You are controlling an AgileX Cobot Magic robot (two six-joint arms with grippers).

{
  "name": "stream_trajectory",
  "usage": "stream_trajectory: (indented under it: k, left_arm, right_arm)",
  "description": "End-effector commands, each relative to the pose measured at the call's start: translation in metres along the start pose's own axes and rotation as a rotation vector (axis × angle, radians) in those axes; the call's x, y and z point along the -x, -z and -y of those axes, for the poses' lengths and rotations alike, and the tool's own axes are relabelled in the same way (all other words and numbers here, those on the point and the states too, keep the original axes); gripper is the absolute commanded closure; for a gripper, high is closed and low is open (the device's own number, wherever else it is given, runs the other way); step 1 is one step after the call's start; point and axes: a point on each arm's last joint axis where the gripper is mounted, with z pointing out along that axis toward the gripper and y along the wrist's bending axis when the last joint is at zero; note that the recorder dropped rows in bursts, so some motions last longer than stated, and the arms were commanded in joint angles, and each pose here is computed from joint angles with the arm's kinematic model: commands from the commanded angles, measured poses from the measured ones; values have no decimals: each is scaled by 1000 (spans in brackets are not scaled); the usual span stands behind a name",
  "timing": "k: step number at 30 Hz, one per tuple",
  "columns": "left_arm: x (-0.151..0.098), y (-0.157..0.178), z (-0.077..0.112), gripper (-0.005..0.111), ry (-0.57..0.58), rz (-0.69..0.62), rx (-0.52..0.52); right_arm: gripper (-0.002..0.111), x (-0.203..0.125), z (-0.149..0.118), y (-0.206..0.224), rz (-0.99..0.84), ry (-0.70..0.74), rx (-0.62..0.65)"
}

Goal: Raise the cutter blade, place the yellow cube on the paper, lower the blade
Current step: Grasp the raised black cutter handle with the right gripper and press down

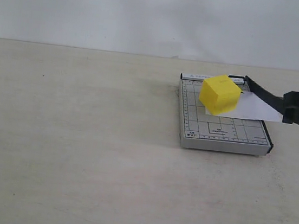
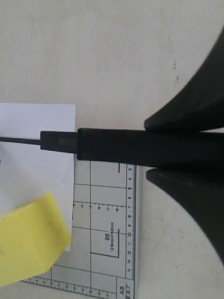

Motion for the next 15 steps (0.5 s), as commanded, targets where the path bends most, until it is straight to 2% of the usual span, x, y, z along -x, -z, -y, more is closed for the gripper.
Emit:
stream_trajectory:
  k: [1, 9, 11, 13, 15]
  left_arm:
    - [-1, 0, 0, 102, -9, 5, -9]
    - [-1, 0, 0, 102, -9, 3, -8]
    - [0, 1, 1, 102, 38, 10, -20]
    - [0, 2, 3, 102, 148, 19, -43]
    - [1, 4, 4, 102, 139, 44, -56]
  right_arm:
    - [108, -32, -16, -12, -147, 88, 57]
    - [108, -51, -15, -20, -138, 95, 30]
    - [108, -55, -14, -24, -152, 90, 27]
    - [108, -60, -13, -31, -185, 81, 27]
    - [108, -64, -12, -38, -223, 76, 29]
